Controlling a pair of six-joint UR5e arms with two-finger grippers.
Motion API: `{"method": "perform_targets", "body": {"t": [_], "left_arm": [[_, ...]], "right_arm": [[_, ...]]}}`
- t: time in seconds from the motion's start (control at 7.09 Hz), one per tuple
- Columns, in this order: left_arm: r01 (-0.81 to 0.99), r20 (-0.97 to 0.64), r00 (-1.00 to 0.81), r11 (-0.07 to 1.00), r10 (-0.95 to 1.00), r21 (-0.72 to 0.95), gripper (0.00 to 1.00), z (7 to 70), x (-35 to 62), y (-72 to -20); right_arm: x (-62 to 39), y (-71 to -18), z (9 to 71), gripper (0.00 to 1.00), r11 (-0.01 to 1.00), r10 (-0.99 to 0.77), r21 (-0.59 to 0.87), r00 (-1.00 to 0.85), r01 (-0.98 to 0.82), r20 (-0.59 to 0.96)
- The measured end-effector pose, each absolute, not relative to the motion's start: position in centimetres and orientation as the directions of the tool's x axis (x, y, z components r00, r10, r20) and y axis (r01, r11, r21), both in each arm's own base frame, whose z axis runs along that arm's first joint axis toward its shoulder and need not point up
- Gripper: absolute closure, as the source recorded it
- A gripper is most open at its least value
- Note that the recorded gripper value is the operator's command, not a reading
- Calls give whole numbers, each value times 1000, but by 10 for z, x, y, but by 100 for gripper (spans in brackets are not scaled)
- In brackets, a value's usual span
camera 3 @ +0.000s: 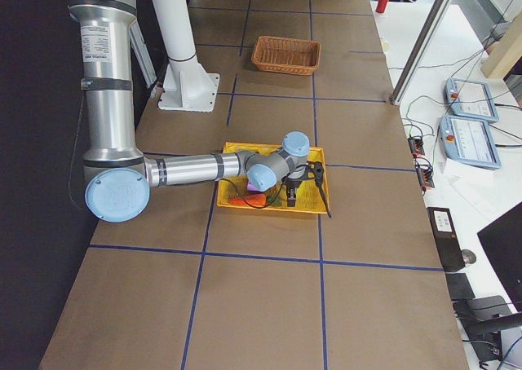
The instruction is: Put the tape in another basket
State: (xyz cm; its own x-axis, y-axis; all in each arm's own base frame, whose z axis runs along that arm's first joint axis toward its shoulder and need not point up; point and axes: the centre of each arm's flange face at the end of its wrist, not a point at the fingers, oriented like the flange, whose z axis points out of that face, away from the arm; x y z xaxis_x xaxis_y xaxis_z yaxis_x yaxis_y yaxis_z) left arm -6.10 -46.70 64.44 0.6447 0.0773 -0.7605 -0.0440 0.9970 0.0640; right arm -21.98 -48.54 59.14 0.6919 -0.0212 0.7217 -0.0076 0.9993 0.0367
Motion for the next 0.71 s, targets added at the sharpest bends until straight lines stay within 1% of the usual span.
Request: {"method": "perform_targets", "body": {"t": [0.28,0.42,0.71], "left_arm": [[-43,-761,644,997,78,66,0,643,-61,-467],[-43,-761,644,997,79,68,0,642,-61,-467],[-42,-761,644,997,80,69,0,641,-61,-467]], "right_arm": [[-221,-486,593,94,999,-22,39,697,-9,717],[-221,-486,593,100,999,-23,40,698,-9,716],[-219,-485,590,100,999,-26,45,694,-9,720]]}}
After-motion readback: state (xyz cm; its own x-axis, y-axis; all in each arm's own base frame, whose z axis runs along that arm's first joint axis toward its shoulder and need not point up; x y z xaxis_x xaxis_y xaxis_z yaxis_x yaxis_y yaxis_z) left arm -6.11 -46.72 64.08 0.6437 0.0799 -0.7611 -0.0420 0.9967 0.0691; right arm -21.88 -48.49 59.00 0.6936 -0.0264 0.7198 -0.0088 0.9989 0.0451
